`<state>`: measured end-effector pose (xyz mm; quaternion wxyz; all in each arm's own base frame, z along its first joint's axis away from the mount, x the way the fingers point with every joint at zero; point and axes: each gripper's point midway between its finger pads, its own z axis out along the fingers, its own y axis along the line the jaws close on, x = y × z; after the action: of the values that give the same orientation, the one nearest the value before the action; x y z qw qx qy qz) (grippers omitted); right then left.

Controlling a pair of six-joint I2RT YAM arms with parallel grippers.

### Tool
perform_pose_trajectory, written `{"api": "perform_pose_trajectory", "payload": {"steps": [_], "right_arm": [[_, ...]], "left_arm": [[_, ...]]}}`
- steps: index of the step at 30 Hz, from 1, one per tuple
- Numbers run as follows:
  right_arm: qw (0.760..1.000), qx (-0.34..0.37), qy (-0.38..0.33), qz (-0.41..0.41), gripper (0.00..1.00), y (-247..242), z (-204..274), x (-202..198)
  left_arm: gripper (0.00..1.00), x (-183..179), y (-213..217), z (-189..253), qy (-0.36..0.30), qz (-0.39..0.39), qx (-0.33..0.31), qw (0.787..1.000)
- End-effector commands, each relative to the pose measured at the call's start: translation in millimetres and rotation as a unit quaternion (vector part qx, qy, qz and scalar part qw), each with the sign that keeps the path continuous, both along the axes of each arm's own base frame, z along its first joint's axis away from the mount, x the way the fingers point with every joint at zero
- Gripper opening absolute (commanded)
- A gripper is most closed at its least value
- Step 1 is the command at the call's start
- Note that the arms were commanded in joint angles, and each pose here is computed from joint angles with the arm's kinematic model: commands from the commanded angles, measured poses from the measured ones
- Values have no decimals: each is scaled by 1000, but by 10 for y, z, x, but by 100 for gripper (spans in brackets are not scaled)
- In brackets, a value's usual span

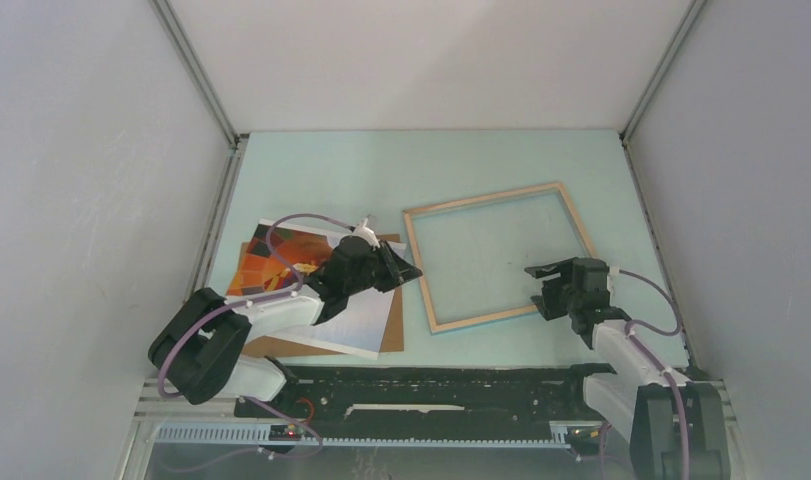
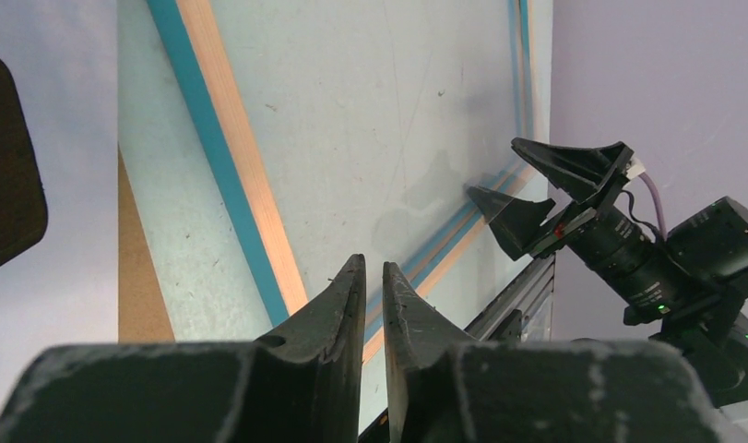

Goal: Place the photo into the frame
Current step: Place the photo frame item in the photo frame.

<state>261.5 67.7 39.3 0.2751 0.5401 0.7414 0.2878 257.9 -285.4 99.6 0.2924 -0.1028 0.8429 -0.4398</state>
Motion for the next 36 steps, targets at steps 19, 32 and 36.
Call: {"api": "perform_pose_trajectory", "payload": {"steps": [19, 32, 36], "right_arm": [[975, -35, 216, -28, 82, -113, -11, -557], [976, -19, 213, -43, 82, -105, 230, -739], [978, -28, 206, -22, 82, -97, 348, -809]], "left_arm": [[19, 5, -23, 98, -21, -12, 2, 1000], [19, 0, -35, 122, -23, -16, 1, 1000], [19, -7, -30, 130, -23, -17, 2, 1000]]}}
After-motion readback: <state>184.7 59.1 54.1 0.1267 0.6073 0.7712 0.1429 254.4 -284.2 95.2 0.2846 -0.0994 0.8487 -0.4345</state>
